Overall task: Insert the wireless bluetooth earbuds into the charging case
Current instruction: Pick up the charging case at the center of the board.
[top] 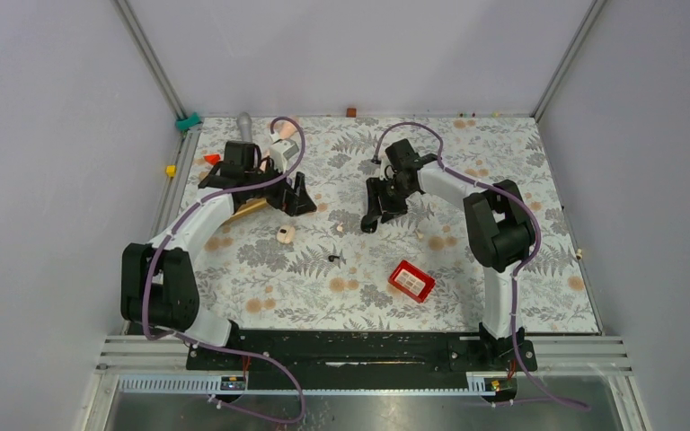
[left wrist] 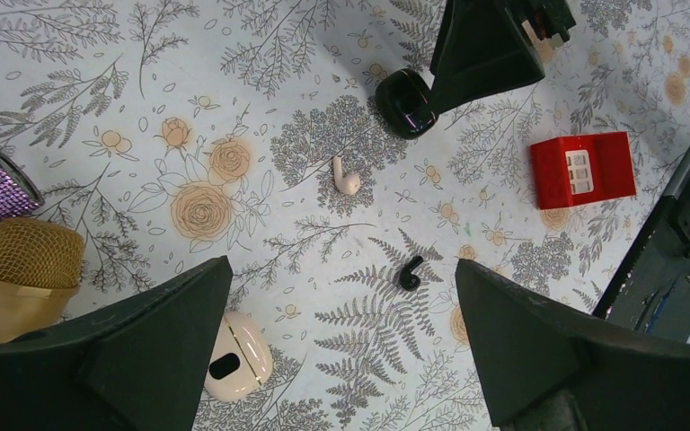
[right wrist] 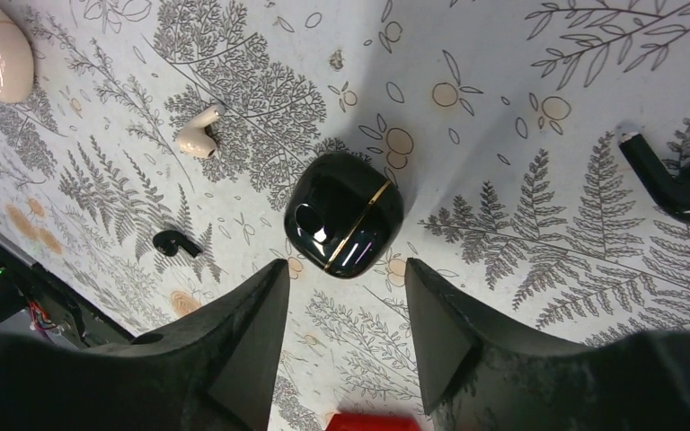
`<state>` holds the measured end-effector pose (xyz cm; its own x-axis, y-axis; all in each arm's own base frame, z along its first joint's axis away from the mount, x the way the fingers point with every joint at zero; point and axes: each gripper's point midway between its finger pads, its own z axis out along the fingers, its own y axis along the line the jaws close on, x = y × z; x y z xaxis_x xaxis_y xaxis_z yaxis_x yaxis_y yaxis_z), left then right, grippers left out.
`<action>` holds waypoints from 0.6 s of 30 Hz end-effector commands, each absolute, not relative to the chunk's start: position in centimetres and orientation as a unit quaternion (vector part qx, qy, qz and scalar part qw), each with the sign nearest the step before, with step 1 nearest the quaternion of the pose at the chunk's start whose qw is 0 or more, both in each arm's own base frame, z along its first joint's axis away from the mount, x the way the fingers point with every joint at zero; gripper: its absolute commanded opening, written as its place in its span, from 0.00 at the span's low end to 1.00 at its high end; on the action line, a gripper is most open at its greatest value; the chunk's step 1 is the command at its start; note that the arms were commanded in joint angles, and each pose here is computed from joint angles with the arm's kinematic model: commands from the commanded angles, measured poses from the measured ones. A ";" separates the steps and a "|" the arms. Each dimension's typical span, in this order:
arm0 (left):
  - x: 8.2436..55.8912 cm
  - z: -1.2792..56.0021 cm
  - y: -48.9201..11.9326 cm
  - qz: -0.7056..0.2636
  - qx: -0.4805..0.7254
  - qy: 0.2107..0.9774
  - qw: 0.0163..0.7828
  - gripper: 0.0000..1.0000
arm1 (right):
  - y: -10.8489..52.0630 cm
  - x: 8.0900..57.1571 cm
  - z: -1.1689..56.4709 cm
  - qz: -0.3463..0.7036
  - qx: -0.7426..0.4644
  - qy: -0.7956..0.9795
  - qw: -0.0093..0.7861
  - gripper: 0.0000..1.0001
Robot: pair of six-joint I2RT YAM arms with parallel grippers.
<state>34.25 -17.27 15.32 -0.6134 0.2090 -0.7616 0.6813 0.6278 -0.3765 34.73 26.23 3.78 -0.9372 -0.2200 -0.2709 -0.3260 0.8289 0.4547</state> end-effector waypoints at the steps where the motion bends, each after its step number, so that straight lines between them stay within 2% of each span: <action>1: 34.1 18.5 -16.9 -0.313 0.300 0.809 0.399 0.99 | 26.0 35.7 6.1 0.235 -0.132 0.953 0.139 0.59; 12: 33.0 19.6 -16.4 -0.298 0.310 0.797 0.425 0.98 | 26.3 35.6 2.8 0.223 -0.105 0.965 0.085 0.66; 18: 33.0 20.2 -16.5 -0.300 0.310 0.793 0.431 0.99 | 26.8 35.4 2.1 0.204 -0.114 0.970 0.069 0.66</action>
